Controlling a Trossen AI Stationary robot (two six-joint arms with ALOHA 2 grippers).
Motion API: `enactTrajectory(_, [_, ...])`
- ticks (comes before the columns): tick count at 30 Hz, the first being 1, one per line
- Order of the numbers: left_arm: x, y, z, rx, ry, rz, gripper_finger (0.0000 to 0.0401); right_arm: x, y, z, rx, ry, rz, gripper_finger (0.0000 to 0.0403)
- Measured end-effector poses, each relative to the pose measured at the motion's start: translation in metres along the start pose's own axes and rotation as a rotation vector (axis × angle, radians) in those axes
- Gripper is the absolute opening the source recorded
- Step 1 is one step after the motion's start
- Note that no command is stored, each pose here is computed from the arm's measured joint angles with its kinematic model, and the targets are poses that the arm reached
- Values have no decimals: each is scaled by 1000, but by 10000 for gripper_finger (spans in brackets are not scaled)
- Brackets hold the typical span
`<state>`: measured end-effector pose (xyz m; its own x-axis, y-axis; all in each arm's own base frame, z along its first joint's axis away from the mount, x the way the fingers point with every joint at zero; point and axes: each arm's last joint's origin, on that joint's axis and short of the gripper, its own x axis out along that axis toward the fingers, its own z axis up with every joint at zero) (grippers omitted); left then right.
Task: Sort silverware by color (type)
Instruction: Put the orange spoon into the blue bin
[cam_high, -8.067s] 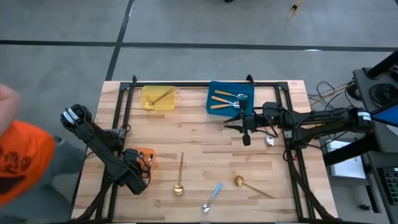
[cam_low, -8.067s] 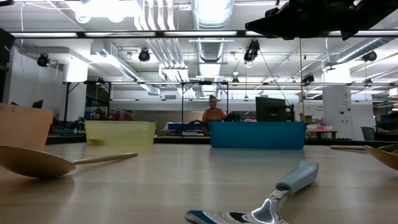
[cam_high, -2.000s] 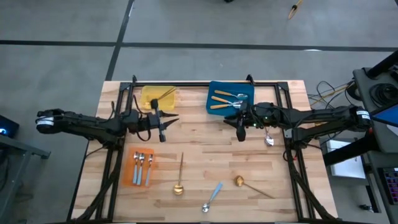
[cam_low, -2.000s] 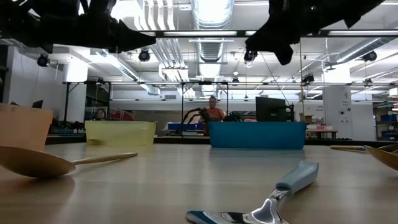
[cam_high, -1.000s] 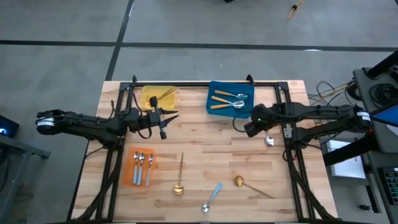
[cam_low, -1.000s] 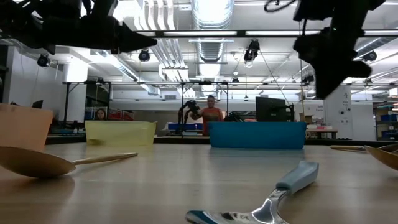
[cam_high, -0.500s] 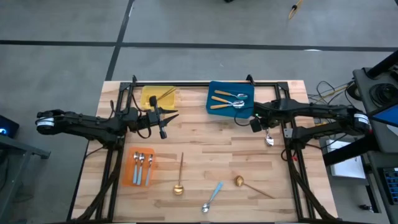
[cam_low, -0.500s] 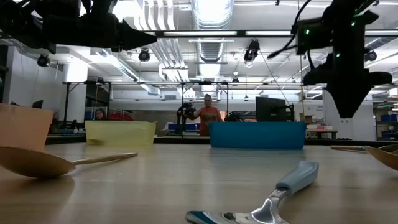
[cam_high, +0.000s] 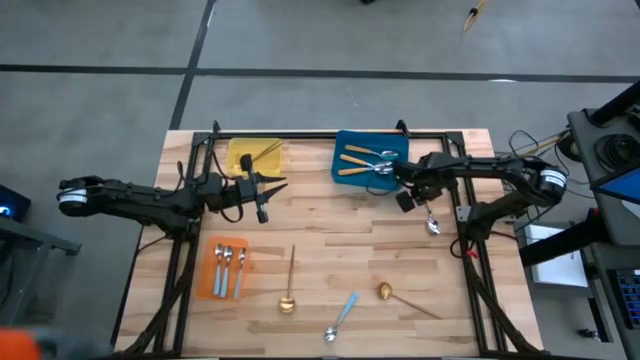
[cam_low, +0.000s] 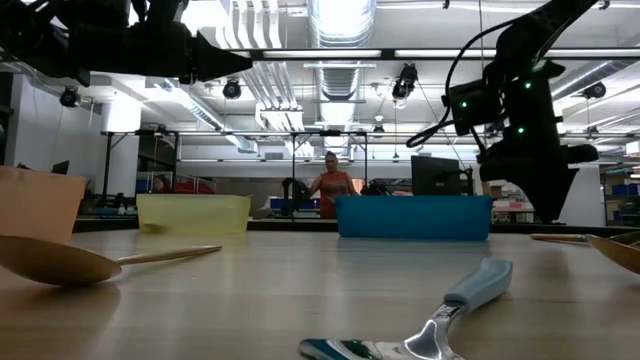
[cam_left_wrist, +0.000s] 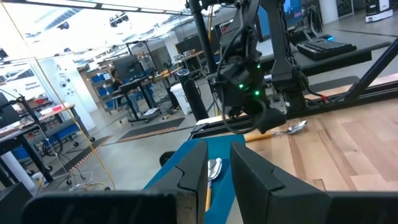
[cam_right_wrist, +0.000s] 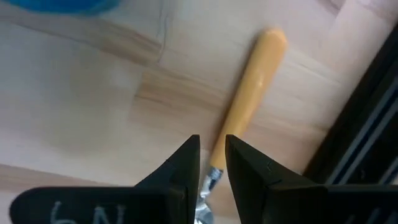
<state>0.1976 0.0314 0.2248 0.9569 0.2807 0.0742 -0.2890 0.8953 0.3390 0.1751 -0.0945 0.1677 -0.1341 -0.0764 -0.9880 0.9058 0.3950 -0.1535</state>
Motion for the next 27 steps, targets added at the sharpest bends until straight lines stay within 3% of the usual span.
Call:
enactTrajectory(11, [0,0,-1,1,8,-3,51,0,-18,2,45,4,36,76])
enactTrajectory(20, [0,0,-1,1,8,-3,51,11,-23,-3,91,53,39,138])
enactTrajectory(27, [0,0,-1,1,9,-3,51,20,-21,-3,90,13,66,175])
